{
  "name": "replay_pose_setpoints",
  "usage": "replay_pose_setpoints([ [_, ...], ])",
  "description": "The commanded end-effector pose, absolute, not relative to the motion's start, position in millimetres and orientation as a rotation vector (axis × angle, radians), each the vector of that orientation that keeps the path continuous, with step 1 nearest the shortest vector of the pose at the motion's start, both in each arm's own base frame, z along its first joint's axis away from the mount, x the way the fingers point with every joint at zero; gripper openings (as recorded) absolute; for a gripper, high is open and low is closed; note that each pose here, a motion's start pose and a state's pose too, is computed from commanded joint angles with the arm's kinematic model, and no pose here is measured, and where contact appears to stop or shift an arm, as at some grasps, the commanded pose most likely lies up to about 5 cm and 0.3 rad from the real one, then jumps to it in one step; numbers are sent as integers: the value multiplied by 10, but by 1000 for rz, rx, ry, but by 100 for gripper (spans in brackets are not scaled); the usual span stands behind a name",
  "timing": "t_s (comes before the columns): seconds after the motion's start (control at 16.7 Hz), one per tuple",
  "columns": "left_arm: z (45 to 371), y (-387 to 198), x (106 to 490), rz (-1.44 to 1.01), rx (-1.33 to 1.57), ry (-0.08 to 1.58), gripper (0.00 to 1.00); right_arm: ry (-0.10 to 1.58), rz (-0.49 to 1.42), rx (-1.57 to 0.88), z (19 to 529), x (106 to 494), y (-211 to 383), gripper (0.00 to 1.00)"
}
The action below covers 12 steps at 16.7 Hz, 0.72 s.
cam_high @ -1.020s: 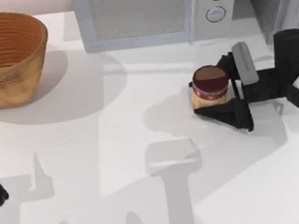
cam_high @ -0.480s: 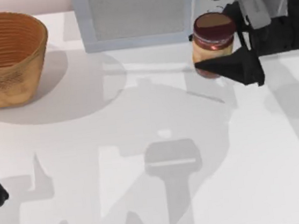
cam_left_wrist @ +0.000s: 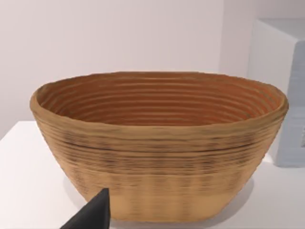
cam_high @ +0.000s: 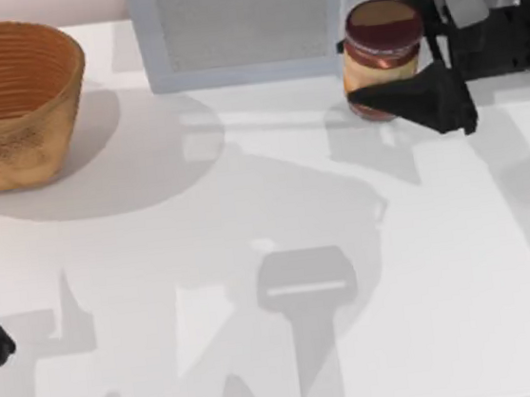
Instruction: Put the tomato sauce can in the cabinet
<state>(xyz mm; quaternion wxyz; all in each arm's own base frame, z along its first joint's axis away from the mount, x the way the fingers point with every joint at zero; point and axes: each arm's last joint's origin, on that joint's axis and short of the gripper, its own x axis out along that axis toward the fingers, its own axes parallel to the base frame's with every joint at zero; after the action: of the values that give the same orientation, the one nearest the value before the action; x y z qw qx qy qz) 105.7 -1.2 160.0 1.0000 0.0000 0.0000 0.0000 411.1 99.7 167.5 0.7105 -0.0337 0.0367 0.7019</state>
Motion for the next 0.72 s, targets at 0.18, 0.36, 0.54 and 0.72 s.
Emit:
replay_pose_setpoints([
  [0.18, 1600, -12, 1057, 0, 0, 0, 100, 108, 1498, -75, 1797, 4031, 917, 0],
  [0.36, 1600, -12, 1057, 0, 0, 0, 100, 154, 1368, -77, 2080, 3791, 759, 0],
  [0.54, 1600, -12, 1057, 0, 0, 0, 100, 195, 1184, -81, 2405, 3367, 574, 0],
  [0.72, 1600, -12, 1057, 0, 0, 0, 100, 218, 961, -82, 2620, 2799, 395, 0],
])
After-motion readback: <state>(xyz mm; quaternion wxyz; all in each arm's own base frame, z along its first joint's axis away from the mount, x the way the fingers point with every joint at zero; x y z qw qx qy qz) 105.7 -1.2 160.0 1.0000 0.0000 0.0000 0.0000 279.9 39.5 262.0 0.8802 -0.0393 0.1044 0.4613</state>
